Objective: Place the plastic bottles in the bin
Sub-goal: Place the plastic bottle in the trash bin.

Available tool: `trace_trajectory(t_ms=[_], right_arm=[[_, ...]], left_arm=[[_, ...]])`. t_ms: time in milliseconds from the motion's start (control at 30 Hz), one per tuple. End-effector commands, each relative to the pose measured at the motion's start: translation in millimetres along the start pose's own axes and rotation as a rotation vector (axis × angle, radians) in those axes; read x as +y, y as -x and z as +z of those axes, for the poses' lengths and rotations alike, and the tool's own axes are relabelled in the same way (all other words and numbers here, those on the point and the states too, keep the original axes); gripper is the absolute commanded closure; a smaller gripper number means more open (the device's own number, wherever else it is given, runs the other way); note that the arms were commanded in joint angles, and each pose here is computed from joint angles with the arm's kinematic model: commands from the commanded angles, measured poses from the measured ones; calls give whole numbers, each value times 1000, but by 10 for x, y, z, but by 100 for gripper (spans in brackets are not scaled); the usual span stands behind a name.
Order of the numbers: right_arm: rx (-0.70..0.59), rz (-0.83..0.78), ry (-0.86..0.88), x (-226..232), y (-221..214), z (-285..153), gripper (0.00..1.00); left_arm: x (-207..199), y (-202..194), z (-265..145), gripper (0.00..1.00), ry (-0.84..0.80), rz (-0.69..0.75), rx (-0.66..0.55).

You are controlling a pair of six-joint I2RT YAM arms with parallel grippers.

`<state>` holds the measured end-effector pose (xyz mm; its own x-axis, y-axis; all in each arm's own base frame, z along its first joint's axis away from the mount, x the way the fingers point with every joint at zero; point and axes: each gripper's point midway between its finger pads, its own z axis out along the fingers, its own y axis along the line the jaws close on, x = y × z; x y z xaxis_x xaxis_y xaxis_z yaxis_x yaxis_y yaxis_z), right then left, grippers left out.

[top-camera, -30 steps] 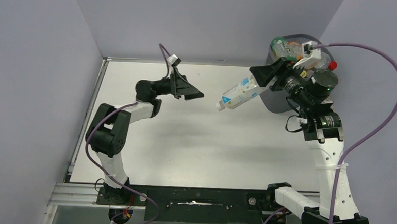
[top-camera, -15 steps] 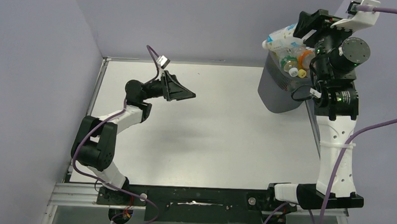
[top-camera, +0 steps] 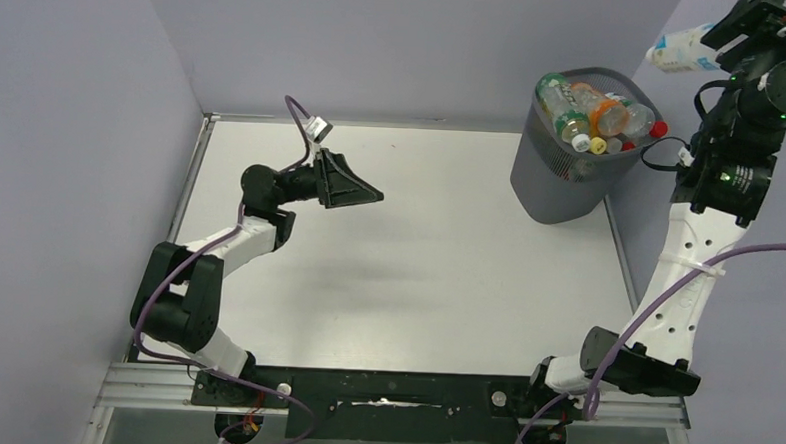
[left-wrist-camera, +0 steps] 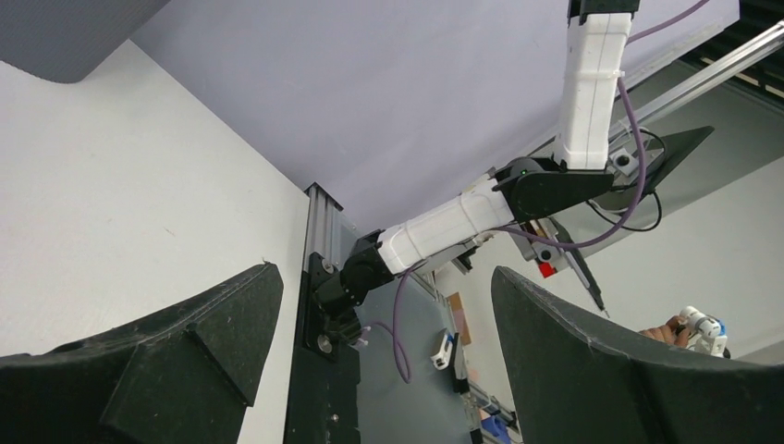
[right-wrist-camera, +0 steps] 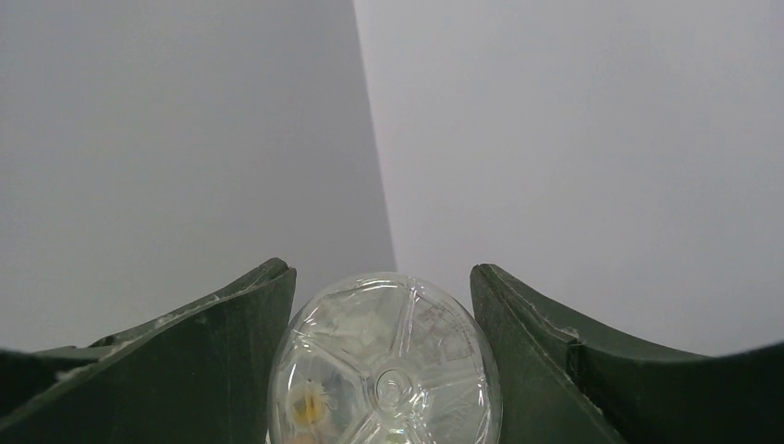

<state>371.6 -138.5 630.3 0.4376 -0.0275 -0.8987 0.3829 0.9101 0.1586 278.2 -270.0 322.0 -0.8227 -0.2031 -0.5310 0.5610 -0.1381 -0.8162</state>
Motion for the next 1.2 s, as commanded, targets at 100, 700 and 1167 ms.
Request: trace_trajectory(t_ms=[100, 700, 1167], right_arm=[[-91, 6, 18, -200, 412, -199, 40], [90, 69, -84, -666, -575, 423, 46], [227, 70, -73, -380, -1346, 764, 45]], left_arm=[[-84, 43, 18, 16, -26, 76, 27], [33, 46, 57, 15, -26, 58, 29], [-16, 90, 66, 15, -38, 75, 9]])
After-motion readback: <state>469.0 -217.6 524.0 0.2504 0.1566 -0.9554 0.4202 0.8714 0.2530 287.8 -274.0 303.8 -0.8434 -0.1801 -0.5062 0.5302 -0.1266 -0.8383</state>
